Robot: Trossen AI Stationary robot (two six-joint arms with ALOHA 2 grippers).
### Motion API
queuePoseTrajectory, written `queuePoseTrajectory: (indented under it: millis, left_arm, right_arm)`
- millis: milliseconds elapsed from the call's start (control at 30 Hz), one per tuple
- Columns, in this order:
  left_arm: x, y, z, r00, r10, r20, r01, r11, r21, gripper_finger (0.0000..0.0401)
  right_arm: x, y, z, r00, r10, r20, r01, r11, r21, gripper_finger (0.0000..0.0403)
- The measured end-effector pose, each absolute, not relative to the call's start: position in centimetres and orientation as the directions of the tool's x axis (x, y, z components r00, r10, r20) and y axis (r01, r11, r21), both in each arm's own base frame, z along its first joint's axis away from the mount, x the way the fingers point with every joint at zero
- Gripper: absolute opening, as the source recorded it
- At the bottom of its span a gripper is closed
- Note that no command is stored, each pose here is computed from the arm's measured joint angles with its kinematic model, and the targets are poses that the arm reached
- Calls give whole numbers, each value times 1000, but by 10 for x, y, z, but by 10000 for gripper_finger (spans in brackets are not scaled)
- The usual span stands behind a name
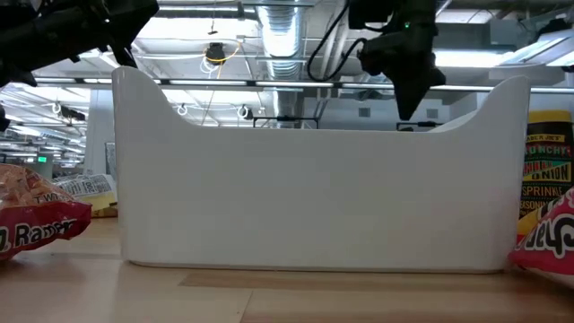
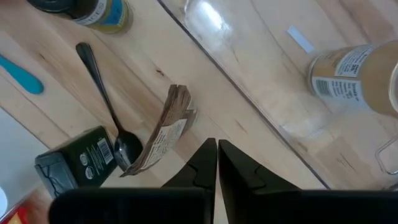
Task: Pick & Place Food Item
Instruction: Put the orange seasoning into the right transparent bin
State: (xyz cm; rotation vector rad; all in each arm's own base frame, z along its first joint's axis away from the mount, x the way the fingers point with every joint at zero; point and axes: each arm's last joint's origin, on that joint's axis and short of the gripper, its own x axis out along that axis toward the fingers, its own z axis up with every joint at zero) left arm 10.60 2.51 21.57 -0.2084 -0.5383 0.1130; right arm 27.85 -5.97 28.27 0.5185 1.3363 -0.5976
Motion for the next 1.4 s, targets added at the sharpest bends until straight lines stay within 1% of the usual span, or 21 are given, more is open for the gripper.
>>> queuePoseTrajectory:
  millis: [200, 433, 600, 733, 900, 1100, 1233, 1400]
  left_arm:
    - [106, 25, 216, 853, 161, 496, -52, 973, -226, 21]
    - [106, 25, 216, 853, 161, 497, -52, 973, -226, 21]
    - [106, 25, 216, 853, 161, 497, -52, 973, -226, 21]
    - [106, 25, 216, 853, 160, 497, -51, 973, -226, 21]
    - [106, 25, 216, 853, 160, 497, -52, 973, -226, 21]
    - [106, 25, 216, 853, 161, 497, -52, 973, -226, 21]
    - [106, 25, 216, 853, 161, 497, -52, 973, -226, 21]
    - [106, 25, 216, 853, 160, 497, -51, 973, -226, 21]
  right_arm:
    - [280, -56, 281, 129, -87, -988, 651, 759, 18, 10]
    - [284, -53, 282, 174, 17, -985, 646, 753, 128, 10]
    - [287, -54, 282, 208, 15, -978, 642, 752, 148, 14]
    - [289, -55, 283, 231, 9, -973, 637, 754, 158, 40]
    - [290, -54, 283, 246, 6, -969, 633, 756, 166, 95]
    - [291, -54, 283, 247, 3, -969, 666, 725, 173, 150]
    - [291, -54, 283, 241, -27, -970, 671, 727, 146, 170]
    - [291, -47, 283, 229, -49, -972, 659, 743, 118, 175]
